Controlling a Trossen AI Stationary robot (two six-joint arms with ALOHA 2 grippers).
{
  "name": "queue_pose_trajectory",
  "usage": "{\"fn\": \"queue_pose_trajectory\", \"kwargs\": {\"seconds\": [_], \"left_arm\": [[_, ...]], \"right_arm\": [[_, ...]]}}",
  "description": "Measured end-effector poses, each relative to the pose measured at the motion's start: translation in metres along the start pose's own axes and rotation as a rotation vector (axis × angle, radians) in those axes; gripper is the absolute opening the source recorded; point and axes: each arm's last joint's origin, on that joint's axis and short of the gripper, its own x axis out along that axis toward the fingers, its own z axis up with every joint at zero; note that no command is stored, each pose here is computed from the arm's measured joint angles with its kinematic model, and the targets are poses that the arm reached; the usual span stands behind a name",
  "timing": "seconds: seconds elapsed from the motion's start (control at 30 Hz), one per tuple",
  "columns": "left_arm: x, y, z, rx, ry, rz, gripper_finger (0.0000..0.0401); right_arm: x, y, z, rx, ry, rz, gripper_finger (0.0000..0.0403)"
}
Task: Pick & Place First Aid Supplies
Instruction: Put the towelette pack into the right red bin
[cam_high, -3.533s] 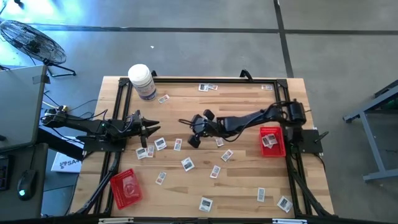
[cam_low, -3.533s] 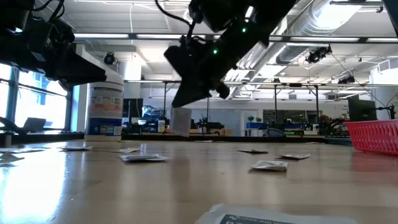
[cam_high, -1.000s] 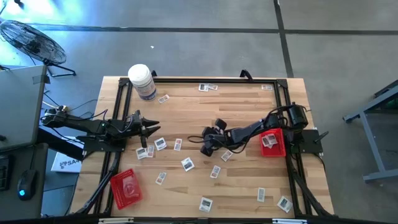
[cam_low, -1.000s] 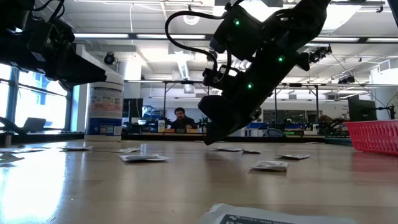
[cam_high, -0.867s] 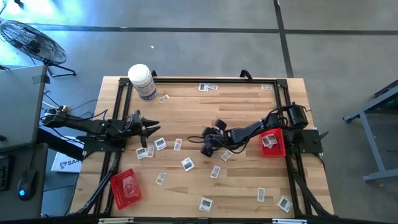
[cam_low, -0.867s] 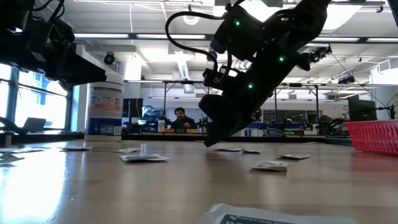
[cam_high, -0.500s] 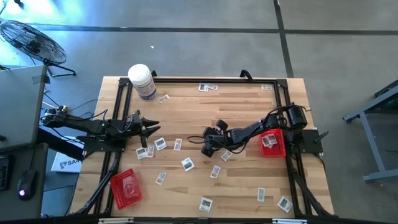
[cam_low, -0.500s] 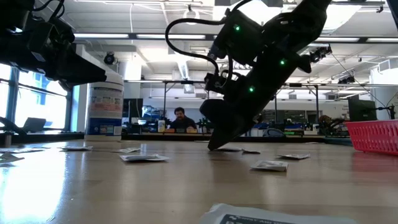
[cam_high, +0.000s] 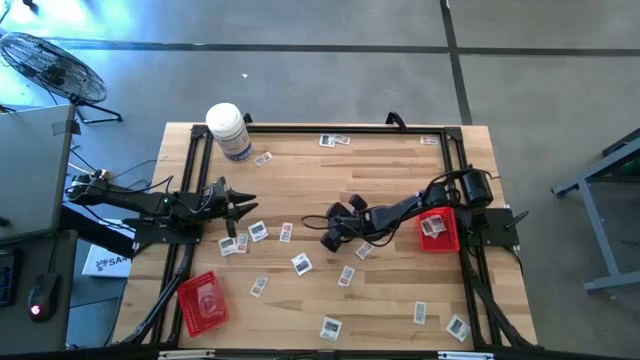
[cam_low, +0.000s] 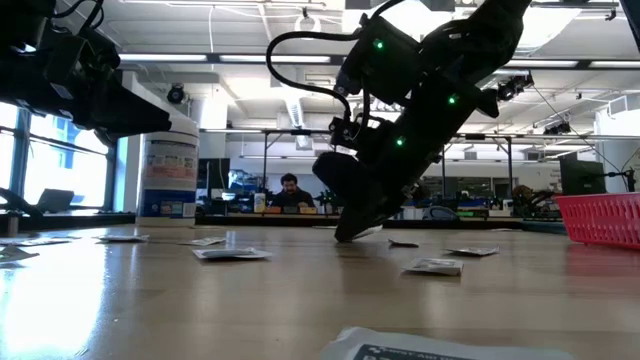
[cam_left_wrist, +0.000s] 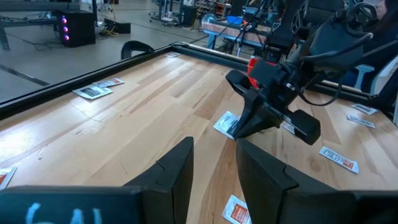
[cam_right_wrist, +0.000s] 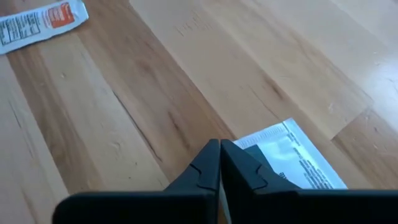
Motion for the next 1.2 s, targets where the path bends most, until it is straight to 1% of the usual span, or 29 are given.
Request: {"fn": "queue_pose_trajectory", "kwargs": {"seconds": [0.1,0.2,0.27,0.33,0.43,0.53,0.73,0.93,1.07,1.2], "left_arm": [[0.0,0.0,0.0,0.0,0.0,0.0,0.0119],[0.0,0.0,0.0,0.0,0.0,0.0,0.0119],[0.0,0.0,0.0,0.0,0.0,0.0,0.0119],[0.0,0.0,0.0,0.0,0.0,0.0,0.0119],[0.0,0.0,0.0,0.0,0.0,0.0,0.0119],[0.0,0.0,0.0,0.0,0.0,0.0,0.0119],[0.0,0.0,0.0,0.0,0.0,0.0,0.0119],[0.0,0.0,0.0,0.0,0.0,0.0,0.0119],[0.0,0.0,0.0,0.0,0.0,0.0,0.0119],[0.0,0.0,0.0,0.0,0.0,0.0,0.0119]], "right_arm": [[-0.007,-0.001,0.006,0.034,-0.018,0.008,0.0005],[-0.022,-0.005,0.011,0.031,-0.025,0.003,0.0002],[-0.038,-0.006,0.023,0.058,-0.07,0.021,0.0003],[-0.055,-0.011,0.033,0.076,-0.086,0.032,0.0002],[-0.077,-0.02,0.036,0.096,-0.053,0.016,0.0001],[-0.106,-0.031,0.038,0.139,-0.042,-0.022,0.0001],[-0.161,-0.057,0.016,0.28,0.103,-0.145,0.0001],[-0.201,-0.073,-0.014,0.421,0.271,-0.296,0.0001],[-0.213,-0.075,-0.03,0.478,0.335,-0.39,0.0001],[-0.204,-0.081,-0.055,0.571,0.421,-0.481,0.0001]]}}
